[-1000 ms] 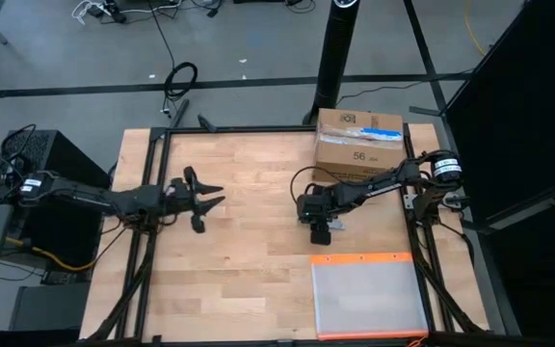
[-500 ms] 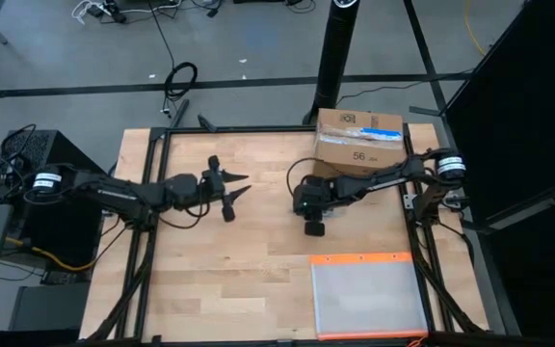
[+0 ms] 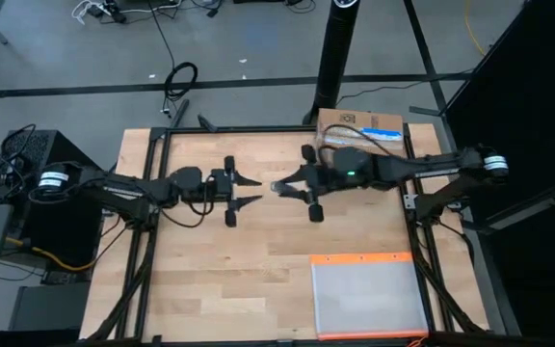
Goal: Unpack boxes
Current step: Open the cardboard box using the cutter
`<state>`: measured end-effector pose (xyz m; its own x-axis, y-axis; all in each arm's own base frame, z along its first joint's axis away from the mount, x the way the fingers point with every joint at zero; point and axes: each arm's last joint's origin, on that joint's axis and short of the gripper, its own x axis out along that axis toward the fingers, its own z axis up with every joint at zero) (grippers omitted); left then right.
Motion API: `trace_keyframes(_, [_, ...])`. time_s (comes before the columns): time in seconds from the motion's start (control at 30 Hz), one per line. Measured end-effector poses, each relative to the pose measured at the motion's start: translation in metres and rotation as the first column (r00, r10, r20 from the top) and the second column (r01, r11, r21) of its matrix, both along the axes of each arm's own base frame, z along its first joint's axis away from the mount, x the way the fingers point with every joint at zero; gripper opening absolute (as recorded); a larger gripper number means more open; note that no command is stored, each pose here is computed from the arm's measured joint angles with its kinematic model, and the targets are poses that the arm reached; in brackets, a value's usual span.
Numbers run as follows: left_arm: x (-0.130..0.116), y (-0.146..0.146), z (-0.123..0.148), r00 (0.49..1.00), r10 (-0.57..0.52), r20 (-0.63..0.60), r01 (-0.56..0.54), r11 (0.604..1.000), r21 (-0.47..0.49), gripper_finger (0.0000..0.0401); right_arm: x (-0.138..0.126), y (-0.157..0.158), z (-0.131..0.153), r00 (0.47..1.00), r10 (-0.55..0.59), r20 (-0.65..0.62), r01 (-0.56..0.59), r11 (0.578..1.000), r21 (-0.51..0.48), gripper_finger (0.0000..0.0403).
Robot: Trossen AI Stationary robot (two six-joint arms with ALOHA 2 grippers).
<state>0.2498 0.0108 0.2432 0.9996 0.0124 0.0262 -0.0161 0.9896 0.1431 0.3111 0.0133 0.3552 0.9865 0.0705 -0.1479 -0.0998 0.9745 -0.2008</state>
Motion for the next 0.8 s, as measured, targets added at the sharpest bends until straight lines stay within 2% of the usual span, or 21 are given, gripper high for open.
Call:
trace_keyframes(0.13, [0.016,-0.003,-0.010,0.990,-0.120,0.078,0.120,0.993,0.007,0.0188,-0.007,0.013,0.013,0.990,0.110,0.085,-0.111,0.994,0.006,0.0092])
trace_keyframes(0.33, [0.033,-0.005,0.001,0.960,-0.225,0.165,0.222,0.974,0.035,0.0220,-0.006,0.022,0.016,0.950,0.283,0.129,-0.291,0.955,0.050,0.0092])
trace_keyframes(0.57, [0.065,-0.009,0.013,0.915,-0.359,0.183,0.357,0.933,0.046,0.0224,-0.001,0.013,0.013,0.906,0.399,0.141,-0.409,0.911,0.053,0.0092])
trace_keyframes(0.8, [0.096,-0.012,0.022,0.855,-0.482,0.193,0.480,0.875,0.061,0.0226,0.002,0.002,0.010,0.851,0.503,0.151,-0.515,0.855,0.051,0.0092])
